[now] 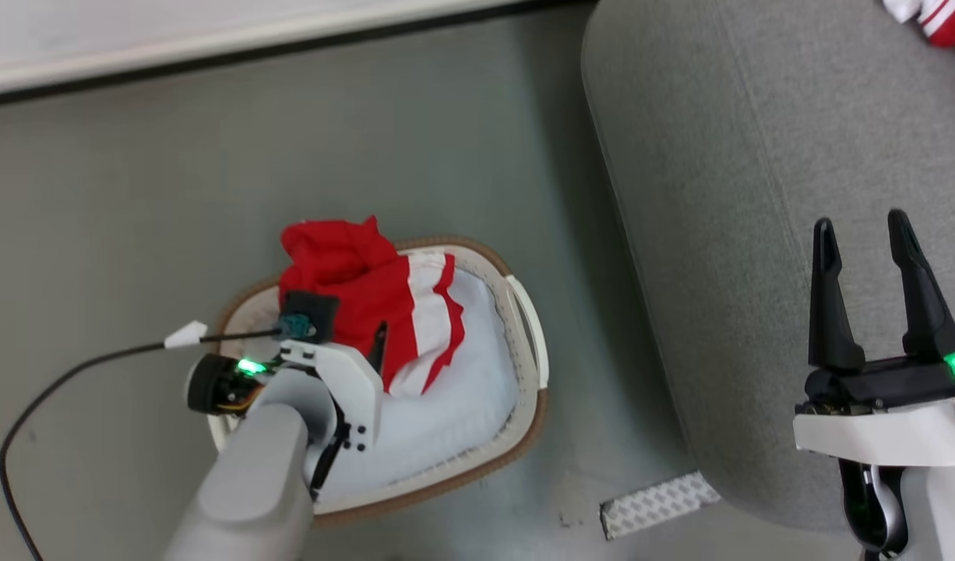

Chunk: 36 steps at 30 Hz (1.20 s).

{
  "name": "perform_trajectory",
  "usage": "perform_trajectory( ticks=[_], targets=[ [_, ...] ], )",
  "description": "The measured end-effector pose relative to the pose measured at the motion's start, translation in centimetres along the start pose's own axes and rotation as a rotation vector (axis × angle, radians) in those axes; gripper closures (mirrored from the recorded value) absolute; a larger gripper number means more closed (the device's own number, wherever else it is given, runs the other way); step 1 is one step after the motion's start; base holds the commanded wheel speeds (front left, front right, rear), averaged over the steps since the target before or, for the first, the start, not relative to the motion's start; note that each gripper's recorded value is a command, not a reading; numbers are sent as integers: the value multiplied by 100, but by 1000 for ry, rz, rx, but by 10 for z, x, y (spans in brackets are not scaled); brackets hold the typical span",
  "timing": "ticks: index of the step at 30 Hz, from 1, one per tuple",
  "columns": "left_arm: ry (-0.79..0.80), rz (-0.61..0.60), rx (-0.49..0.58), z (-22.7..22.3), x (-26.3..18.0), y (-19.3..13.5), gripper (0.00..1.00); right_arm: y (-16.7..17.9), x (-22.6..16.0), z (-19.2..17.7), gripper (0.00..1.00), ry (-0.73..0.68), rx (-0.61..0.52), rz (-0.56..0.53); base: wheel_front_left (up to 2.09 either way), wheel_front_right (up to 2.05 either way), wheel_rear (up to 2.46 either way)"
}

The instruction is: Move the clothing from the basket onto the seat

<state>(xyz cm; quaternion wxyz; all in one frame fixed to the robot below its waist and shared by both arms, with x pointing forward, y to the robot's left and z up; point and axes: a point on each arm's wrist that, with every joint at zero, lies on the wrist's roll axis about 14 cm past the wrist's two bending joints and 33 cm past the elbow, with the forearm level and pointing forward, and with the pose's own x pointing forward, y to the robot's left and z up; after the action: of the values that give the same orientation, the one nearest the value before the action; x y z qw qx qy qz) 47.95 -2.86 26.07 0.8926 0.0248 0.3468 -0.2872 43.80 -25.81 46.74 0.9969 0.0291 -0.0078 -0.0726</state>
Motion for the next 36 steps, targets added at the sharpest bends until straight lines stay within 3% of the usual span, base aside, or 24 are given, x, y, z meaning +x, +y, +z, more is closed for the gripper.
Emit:
perform_trajectory(
  ticks=[17, 18, 19, 20, 28, 36],
  targets=[
    [181, 35, -14, -76, 87, 37, 0, 8, 32, -61, 0, 93, -37, 35, 0, 0, 0],
    [187, 29, -17, -80, 88, 35, 23, 8, 32, -65, 0, 103, -37, 35, 0, 0, 0],
    [185, 20, -17, -83, 89, 33, 87, 9, 31, -68, 0, 111, -37, 35, 0, 0, 0],
    [176, 14, -14, -83, 89, 32, 100, 9, 29, -71, 0, 120, -36, 34, 0, 0, 0],
    [82, -18, -36, -64, 83, 22, 100, 6, 24, -67, 0, 122, -21, 21, 0, 0, 0],
    [-39, -21, -80, -30, 27, 15, 100, 10, 18, -30, 0, 44, -1, 28, 0, 0, 0]
  ],
)
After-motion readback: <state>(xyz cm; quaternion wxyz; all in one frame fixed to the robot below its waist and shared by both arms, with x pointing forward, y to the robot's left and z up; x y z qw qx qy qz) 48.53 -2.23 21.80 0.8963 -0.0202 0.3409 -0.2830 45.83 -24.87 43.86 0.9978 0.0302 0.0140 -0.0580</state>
